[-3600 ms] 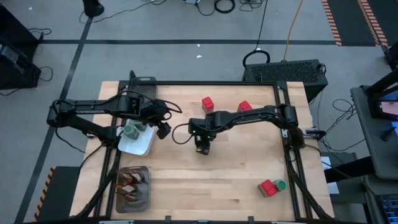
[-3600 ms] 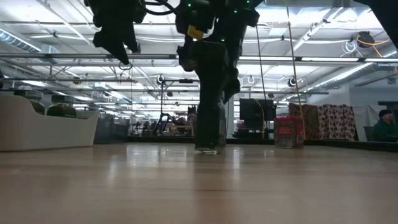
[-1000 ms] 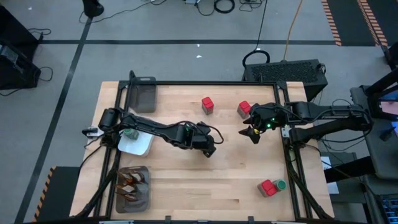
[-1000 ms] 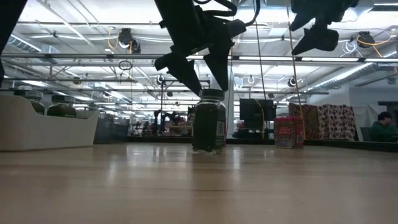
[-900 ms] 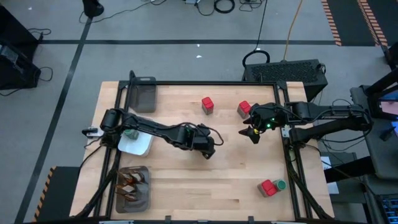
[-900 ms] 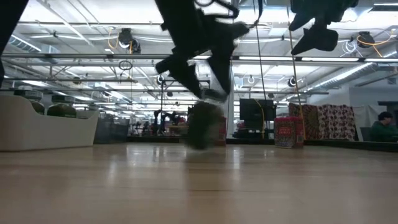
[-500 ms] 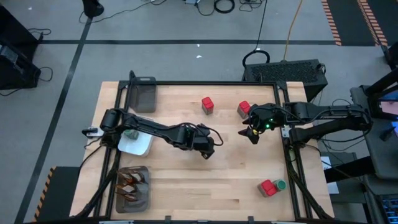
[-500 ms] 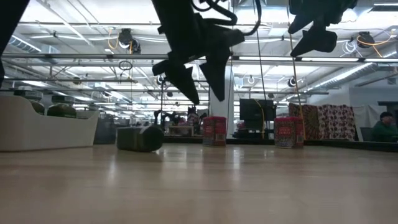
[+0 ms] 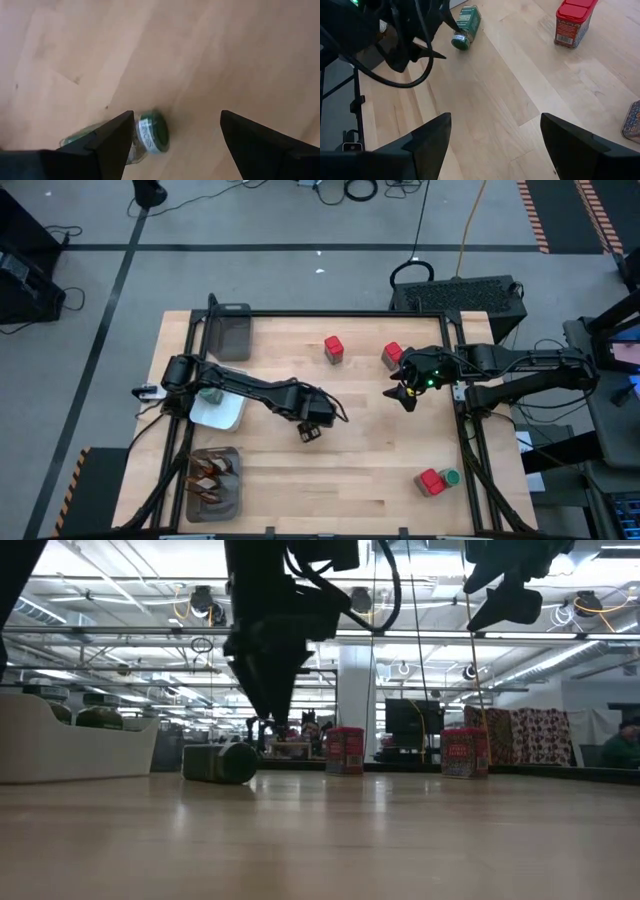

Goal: Sort spices by type
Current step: Put the green seasoning bottle into the white bin

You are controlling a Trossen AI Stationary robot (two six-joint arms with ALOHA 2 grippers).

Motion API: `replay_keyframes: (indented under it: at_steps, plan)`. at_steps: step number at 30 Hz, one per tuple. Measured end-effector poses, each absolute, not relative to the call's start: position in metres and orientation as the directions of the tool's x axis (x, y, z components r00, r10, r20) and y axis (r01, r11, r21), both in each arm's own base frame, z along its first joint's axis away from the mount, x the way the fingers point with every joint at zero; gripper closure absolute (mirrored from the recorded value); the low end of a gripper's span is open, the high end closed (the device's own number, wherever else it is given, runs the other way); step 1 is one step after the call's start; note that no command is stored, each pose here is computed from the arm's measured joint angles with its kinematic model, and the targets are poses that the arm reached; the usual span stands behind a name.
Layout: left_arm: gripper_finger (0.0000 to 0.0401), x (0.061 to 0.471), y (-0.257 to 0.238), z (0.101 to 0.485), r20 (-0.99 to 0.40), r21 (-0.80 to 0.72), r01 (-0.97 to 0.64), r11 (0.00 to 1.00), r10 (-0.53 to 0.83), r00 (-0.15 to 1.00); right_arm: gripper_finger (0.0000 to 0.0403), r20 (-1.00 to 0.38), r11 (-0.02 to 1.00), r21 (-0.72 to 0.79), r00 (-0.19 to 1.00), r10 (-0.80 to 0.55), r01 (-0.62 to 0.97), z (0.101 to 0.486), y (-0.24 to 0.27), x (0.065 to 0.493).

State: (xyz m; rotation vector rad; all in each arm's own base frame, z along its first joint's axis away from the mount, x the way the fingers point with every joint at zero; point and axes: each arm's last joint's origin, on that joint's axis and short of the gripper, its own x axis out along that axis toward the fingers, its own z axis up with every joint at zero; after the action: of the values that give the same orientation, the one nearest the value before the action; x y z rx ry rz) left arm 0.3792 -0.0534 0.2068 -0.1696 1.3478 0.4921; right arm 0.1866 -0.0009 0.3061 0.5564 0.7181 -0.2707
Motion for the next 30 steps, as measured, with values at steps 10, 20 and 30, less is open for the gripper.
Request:
replay_keyframes:
  at_steps: [10, 20, 30]
  plan:
    - [0.0104, 0.375, -0.054, 0.206, -0.98, 0.179, 0.022, 0.984, 0.176, 0.088, 0.0115, -0.685, 0.826, 0.384, 0.727, -0.045, 0.412, 0.306, -0.001, 0.187]
    - [0.0104, 0.369, -0.051, 0.206, -0.972, 0.224, 0.39, 0.893, 0.232, 0.027, 0.0115, -0.685, 0.819, 0.392, 0.727, -0.045, 0.419, 0.306, -0.001, 0.187]
    - [0.0104, 0.366, -0.032, 0.198, -0.972, 0.207, 0.406, 0.89, 0.233, -0.015, 0.0115, -0.685, 0.821, 0.39, 0.727, -0.045, 0.418, 0.306, -0.001, 0.187]
